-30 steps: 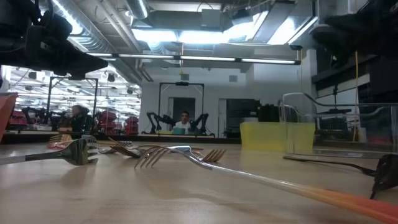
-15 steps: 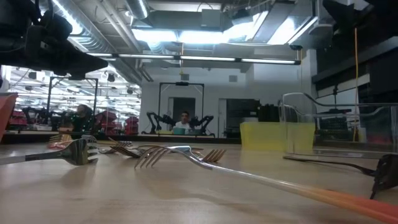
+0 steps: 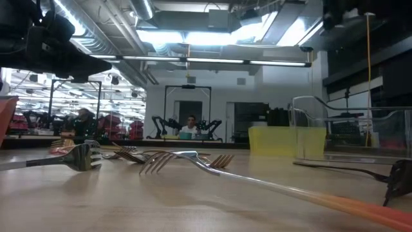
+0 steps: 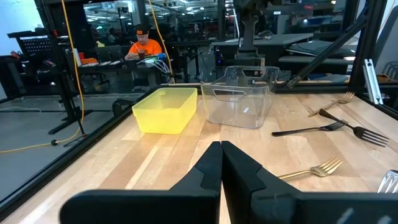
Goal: Sort silverware by color (type)
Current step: Put the black fork into the yellow bin
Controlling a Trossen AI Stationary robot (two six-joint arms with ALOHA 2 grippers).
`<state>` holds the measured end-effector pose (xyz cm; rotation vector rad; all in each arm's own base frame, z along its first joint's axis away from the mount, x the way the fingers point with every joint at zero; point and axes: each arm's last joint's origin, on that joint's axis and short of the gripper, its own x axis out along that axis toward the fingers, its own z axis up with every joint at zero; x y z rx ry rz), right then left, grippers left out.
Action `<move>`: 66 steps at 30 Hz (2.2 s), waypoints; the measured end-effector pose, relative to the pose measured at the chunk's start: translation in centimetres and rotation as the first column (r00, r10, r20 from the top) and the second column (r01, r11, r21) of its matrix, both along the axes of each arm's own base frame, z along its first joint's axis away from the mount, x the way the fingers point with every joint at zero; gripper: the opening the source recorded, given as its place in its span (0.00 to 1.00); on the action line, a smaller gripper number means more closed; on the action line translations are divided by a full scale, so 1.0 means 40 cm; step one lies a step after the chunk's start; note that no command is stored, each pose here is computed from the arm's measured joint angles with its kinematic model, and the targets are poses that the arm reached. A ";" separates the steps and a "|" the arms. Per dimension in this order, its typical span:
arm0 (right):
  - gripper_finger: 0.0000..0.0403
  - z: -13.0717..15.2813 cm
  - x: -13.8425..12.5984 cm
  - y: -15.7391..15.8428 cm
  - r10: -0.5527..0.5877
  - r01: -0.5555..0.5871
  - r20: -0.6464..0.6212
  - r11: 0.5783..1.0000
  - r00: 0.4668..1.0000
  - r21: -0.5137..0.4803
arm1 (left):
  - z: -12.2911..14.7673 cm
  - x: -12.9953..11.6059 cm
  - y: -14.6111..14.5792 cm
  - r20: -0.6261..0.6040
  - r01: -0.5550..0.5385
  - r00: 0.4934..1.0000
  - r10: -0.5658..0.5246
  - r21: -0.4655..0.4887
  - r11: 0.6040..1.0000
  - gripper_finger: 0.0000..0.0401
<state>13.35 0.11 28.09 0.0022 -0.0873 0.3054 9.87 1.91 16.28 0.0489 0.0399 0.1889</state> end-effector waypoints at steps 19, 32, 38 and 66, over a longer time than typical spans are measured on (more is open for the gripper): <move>0.49 0.073 0.174 -0.004 0.065 -0.159 -0.292 0.937 0.954 -0.310 | 0.000 0.000 0.000 0.000 0.000 1.000 0.000 0.000 1.000 0.00; 0.49 0.062 0.296 0.162 0.005 -0.275 -0.411 0.750 0.912 -0.602 | 0.000 0.000 0.001 -0.001 -0.008 1.000 0.008 0.002 1.000 0.00; 0.49 0.005 0.311 0.252 -0.032 -0.385 -0.523 0.639 0.852 -0.666 | 0.000 0.000 0.001 -0.001 -0.010 1.000 0.010 0.002 1.000 0.00; 0.49 -0.296 0.360 0.342 -0.158 -0.778 -0.837 0.310 0.524 -0.546 | 0.000 0.000 0.001 -0.001 -0.011 1.000 0.011 0.001 1.000 0.00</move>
